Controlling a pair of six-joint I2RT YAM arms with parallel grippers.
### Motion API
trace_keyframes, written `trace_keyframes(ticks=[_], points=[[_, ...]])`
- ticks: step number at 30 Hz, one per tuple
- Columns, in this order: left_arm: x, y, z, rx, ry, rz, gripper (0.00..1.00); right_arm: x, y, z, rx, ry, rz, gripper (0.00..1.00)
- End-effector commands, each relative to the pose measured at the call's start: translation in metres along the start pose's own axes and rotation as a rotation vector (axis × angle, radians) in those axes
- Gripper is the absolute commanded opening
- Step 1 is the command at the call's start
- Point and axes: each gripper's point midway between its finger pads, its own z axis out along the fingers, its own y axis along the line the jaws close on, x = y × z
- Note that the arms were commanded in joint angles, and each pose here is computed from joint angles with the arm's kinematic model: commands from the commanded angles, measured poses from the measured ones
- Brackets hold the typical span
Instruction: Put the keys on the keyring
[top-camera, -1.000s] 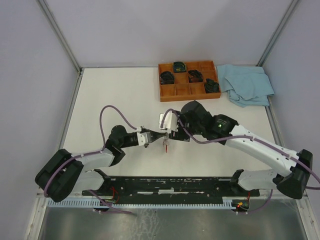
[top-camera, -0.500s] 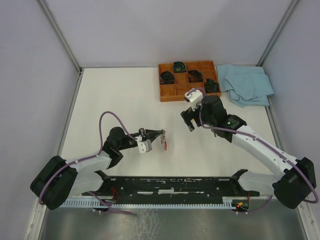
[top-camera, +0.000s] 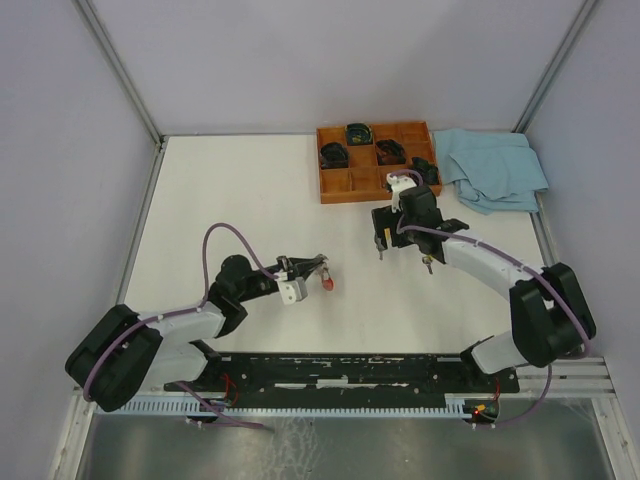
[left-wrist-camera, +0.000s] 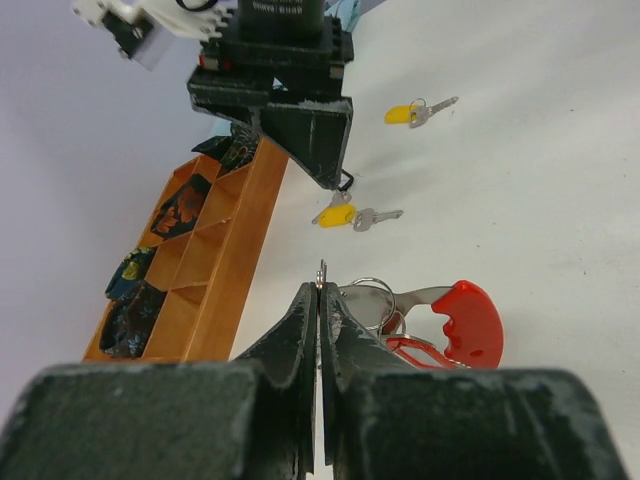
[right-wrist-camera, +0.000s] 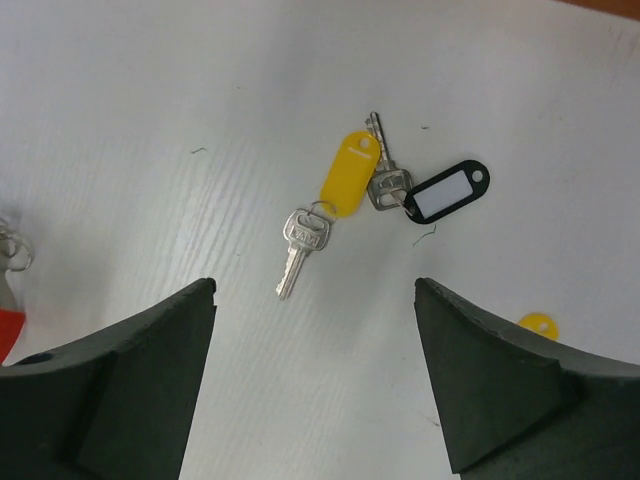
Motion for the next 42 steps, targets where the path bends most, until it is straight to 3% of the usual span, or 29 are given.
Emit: trace_keyframes(ticks=[1,11,28,35,42], points=[[-0.012,0.024,0.003,-0.074,-0.029,0.054,0.03,-0.01,-0.001,0.025,-0.04,-0.022,0.099,0.86],[-0.003,0.026,0.003,-0.071,0.016,0.052,0.03,0.006,-0.002,0.058,-0.022,0.065,0.151,0.68],[0.003,0.027,0.001,-0.064,0.048,0.053,0.03,0.03,-0.006,0.082,0.151,0.168,0.085,0.52],[0.003,0.027,0.001,-0.061,0.047,0.054,0.03,0.044,-0.001,0.081,0.161,0.201,0.051,0.37],[0.001,0.025,0.002,-0.051,0.038,0.052,0.03,0.055,0.019,0.065,0.074,0.23,0.02,0.14]])
